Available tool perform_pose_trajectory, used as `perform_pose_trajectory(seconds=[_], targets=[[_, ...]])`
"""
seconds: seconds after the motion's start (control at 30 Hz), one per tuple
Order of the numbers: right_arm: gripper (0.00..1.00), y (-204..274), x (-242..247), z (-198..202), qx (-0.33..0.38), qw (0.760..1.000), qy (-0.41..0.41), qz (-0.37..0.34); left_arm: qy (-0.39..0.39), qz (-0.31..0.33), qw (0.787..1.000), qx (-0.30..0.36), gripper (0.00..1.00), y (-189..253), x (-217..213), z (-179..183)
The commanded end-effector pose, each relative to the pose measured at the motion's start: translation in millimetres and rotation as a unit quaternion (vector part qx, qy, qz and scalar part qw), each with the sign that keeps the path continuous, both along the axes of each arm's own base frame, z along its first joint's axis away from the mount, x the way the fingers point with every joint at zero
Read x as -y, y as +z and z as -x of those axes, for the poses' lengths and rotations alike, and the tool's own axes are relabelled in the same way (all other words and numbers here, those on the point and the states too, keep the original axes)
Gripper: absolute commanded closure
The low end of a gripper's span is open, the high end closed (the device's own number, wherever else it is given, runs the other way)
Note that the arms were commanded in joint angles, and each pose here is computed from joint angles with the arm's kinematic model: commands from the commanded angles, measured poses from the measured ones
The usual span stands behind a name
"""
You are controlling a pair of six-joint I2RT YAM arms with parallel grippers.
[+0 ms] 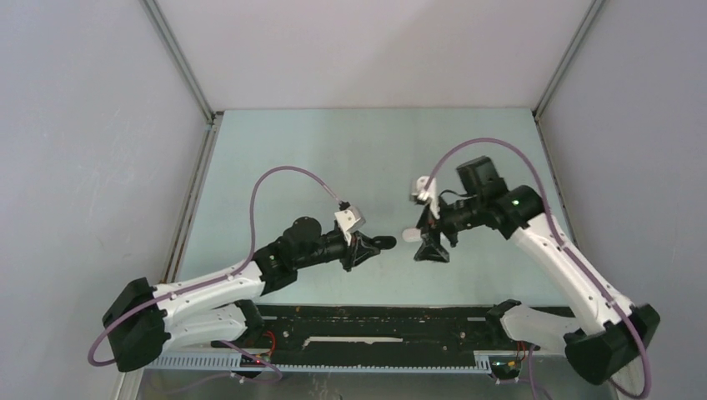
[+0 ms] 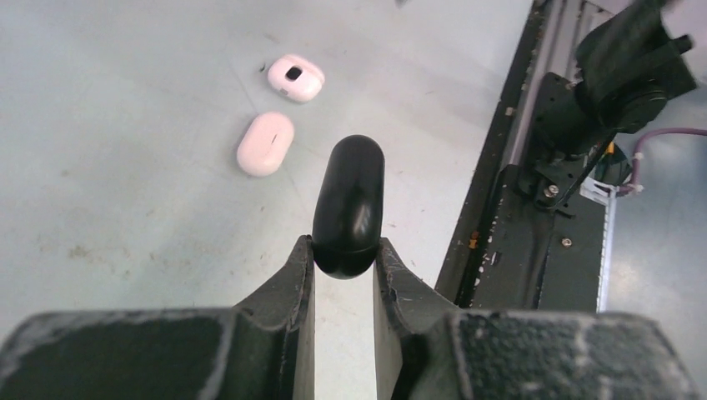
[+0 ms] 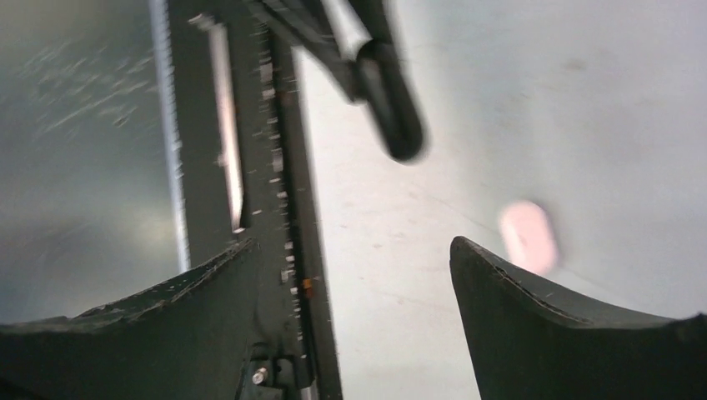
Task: Insert the wireless bluetooth earbuds into the charging case
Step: Close the charging case, then place the charging case at the center of the board.
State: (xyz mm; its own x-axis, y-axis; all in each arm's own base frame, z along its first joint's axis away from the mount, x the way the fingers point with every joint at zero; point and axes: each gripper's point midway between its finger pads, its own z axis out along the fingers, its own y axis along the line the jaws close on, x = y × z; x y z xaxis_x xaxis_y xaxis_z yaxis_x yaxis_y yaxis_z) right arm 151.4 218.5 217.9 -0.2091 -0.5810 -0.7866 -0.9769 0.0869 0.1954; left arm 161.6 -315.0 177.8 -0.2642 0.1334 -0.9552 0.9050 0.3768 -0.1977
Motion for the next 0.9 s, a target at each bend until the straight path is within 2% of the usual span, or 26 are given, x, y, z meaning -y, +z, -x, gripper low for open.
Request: perform_pose_trajectory(seconds=[0.0, 0.03, 0.07, 0.1, 0.2, 0.3, 0.37, 0.57, 0.7, 0.8, 0.87], targets=[[0.14, -7, 44, -59, 0.026, 0.985, -0.172, -0.006, 0.054, 0.006, 0.998, -0.034, 0.99, -1, 3, -20], [0.12, -8, 64, -82, 0.028, 0.972, -0.232, -0.028, 0.075, 0.0, 0.996, -0.052, 0.99, -9, 3, -27], [0.05, -12, 80, -99, 0.023, 0.959, -0.279, -0.05, 0.088, -0.001, 0.994, -0.071, 0.99, -15, 4, -31], [0.01, -16, 95, -113, 0.02, 0.944, -0.322, -0.066, 0.101, -0.004, 0.991, -0.093, 0.98, -22, 6, -35], [0.0, -25, 151, -152, 0.004, 0.886, -0.456, -0.089, 0.142, -0.005, 0.976, -0.162, 0.98, -39, 11, -49], [0.0, -20, 185, -158, -0.019, 0.855, -0.51, -0.091, 0.163, 0.021, 0.958, -0.234, 0.94, -50, 19, -57], [0.0, -24, 196, -155, -0.028, 0.847, -0.522, -0.093, 0.168, 0.032, 0.947, -0.27, 0.92, -63, 25, -62], [0.0, -31, 201, -147, -0.066, 0.847, -0.516, -0.113, 0.163, 0.035, 0.91, -0.379, 0.8, -99, 41, -72], [0.0, -28, 201, -148, -0.058, 0.846, -0.517, -0.116, 0.182, 0.014, 0.895, -0.407, 0.68, -114, 32, -75], [0.0, -23, 204, -150, -0.032, 0.845, -0.523, -0.105, 0.21, -0.03, 0.887, -0.409, 0.61, -124, 14, -75], [0.0, -19, 205, -151, -0.015, 0.842, -0.53, -0.097, 0.228, -0.07, 0.883, -0.404, 0.48, -130, -2, -74]])
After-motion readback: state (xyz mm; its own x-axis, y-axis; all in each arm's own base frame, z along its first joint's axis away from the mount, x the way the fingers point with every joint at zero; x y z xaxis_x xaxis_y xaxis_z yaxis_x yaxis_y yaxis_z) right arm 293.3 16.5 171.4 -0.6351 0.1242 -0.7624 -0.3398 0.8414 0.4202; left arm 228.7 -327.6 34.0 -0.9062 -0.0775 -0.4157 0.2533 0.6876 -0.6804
